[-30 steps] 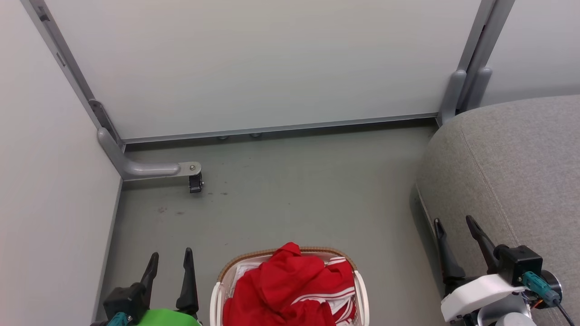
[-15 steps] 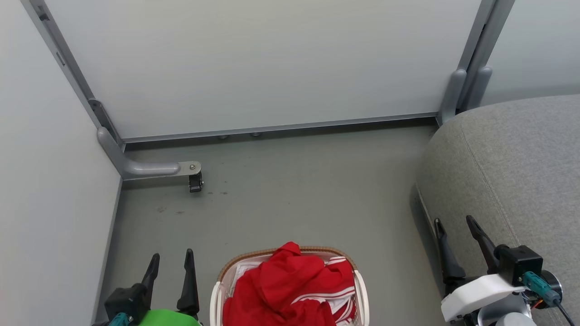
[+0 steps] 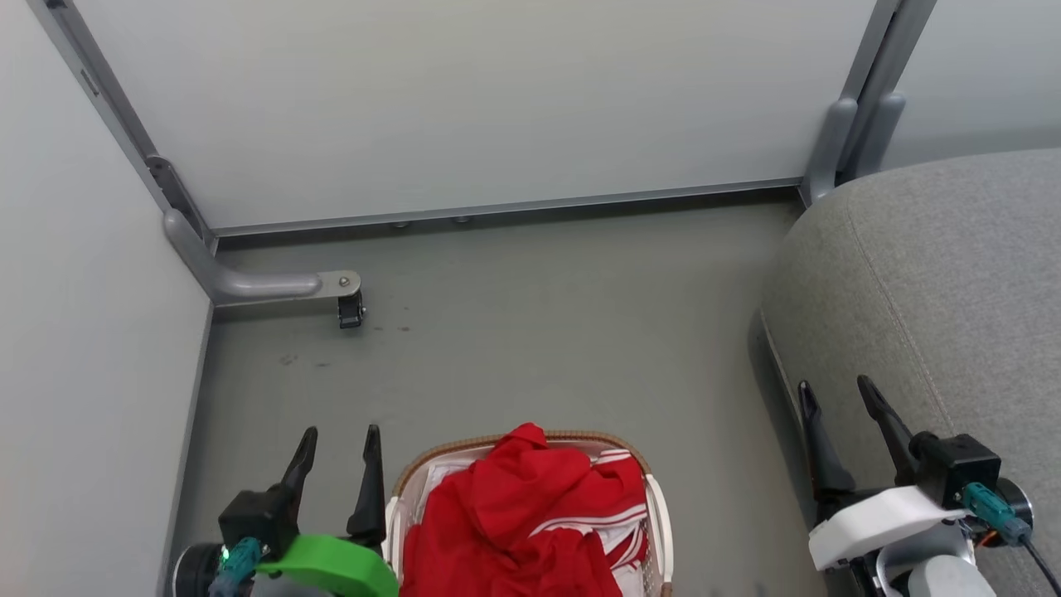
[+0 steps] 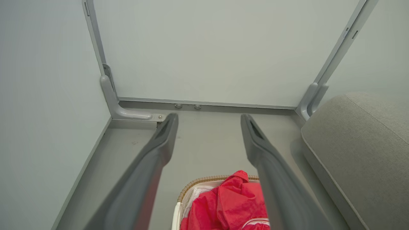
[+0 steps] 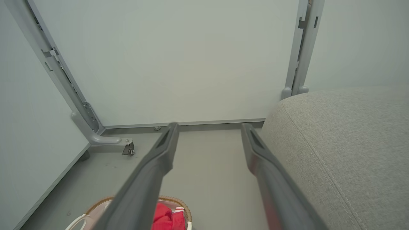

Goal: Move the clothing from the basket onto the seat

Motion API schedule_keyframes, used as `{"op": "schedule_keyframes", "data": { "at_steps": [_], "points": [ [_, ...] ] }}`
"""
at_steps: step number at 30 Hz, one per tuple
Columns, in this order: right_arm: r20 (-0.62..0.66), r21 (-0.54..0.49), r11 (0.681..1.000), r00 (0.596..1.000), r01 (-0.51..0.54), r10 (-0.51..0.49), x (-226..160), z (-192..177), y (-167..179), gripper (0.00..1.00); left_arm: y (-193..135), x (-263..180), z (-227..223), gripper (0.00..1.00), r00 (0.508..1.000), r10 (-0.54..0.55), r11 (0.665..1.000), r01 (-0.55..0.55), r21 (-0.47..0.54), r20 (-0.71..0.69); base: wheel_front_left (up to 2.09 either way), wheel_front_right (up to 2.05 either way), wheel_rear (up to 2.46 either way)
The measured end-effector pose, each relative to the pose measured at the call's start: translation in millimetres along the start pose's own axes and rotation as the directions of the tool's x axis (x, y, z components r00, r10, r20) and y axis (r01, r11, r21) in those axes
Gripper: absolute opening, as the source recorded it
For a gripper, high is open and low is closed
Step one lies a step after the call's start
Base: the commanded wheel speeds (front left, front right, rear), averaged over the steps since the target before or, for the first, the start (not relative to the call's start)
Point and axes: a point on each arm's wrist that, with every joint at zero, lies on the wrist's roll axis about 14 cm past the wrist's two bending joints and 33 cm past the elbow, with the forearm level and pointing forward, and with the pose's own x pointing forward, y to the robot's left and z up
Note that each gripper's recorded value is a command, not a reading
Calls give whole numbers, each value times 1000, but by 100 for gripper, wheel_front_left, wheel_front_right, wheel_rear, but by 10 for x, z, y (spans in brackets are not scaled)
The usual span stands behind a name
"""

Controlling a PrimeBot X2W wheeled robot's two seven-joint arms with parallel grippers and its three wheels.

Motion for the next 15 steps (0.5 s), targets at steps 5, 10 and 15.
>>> {"op": "schedule_keyframes", "data": {
  "at_steps": [5,10,15],
  "points": [
    [19,-4,1000,1000,5,-5,198,43,-38,100,-158,288,21,100,997,-75,996,75,39,-5,0,0,0],
    [30,-8,1000,1000,7,-6,455,37,-72,100,-291,643,-107,100,988,-142,987,146,74,-54,0,0,0],
    [18,-6,1000,1000,16,-16,680,-71,-140,100,-454,911,-468,100,963,-216,968,233,94,-161,0,0,0]
  ]
}}
